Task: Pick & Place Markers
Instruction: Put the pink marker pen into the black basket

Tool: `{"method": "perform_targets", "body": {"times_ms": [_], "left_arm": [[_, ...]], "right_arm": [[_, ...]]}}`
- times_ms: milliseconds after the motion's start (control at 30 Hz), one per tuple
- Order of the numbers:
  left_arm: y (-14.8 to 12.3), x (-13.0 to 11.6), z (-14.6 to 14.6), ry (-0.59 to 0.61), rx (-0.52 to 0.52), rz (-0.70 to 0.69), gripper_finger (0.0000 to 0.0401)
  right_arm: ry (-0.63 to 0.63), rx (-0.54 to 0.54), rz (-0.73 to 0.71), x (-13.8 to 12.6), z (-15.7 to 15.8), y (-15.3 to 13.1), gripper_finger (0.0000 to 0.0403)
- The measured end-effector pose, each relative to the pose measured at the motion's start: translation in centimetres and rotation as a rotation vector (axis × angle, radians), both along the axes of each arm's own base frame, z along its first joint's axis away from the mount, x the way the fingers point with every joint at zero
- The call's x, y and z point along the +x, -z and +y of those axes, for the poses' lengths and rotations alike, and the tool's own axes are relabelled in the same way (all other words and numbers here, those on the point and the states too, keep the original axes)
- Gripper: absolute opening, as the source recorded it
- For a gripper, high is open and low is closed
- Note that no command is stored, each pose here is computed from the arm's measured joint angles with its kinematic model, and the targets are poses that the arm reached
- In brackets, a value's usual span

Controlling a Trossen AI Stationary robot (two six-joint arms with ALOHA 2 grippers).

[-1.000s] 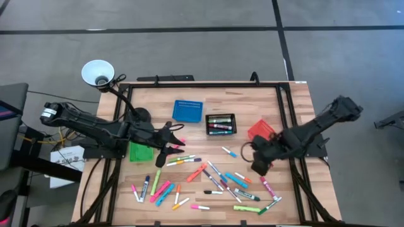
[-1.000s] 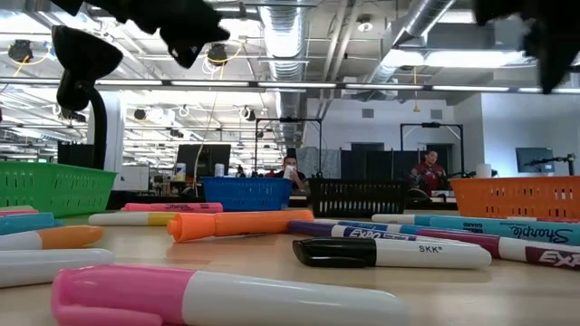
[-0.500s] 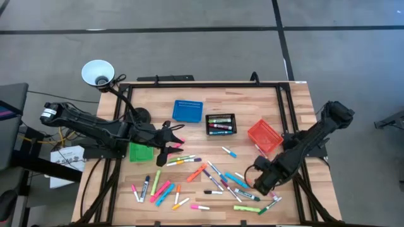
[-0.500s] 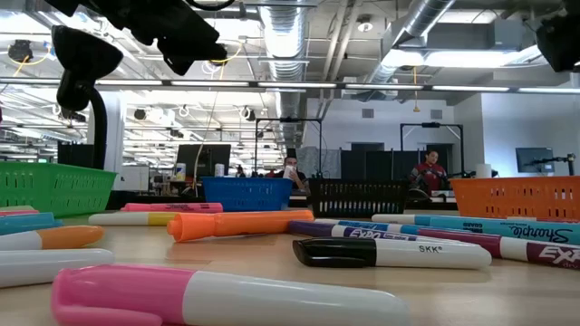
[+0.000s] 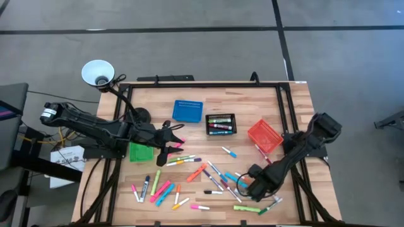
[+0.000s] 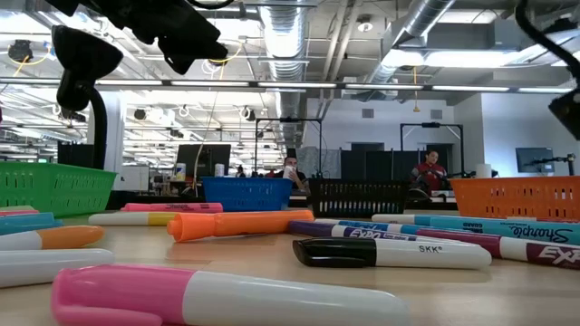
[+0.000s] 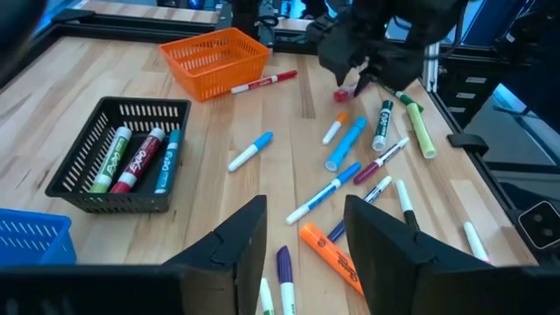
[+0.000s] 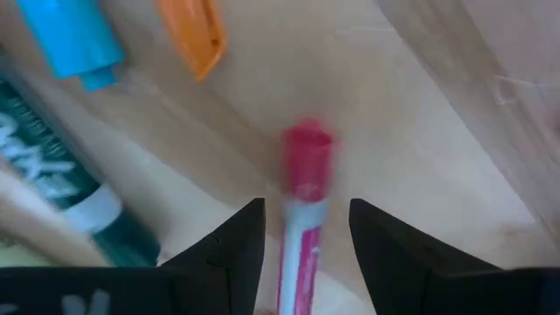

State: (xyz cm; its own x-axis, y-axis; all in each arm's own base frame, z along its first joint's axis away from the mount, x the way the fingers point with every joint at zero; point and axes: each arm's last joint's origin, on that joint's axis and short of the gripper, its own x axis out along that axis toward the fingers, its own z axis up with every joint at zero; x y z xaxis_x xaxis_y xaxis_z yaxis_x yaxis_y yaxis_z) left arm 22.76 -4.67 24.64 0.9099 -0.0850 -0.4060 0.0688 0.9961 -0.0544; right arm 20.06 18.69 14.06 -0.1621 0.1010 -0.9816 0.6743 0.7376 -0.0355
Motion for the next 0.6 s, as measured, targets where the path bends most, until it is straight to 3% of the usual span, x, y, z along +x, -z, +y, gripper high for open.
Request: {"method": "perform_targets", "body": {"times_ms": [233,600], "left_arm": [[0.0,0.1,0.6,-0.025,0.000,-0.003,0.0149],[0.0,0.3,1.4,-0.063,0.000,-0.003,0.0149]], "right_arm": [[-0.003,-0.028,0.038,0.2,0.2,1.3,0.0146],[0.003,-0.024,-0.015,0.4,-0.1,0.6,0.0072]]}}
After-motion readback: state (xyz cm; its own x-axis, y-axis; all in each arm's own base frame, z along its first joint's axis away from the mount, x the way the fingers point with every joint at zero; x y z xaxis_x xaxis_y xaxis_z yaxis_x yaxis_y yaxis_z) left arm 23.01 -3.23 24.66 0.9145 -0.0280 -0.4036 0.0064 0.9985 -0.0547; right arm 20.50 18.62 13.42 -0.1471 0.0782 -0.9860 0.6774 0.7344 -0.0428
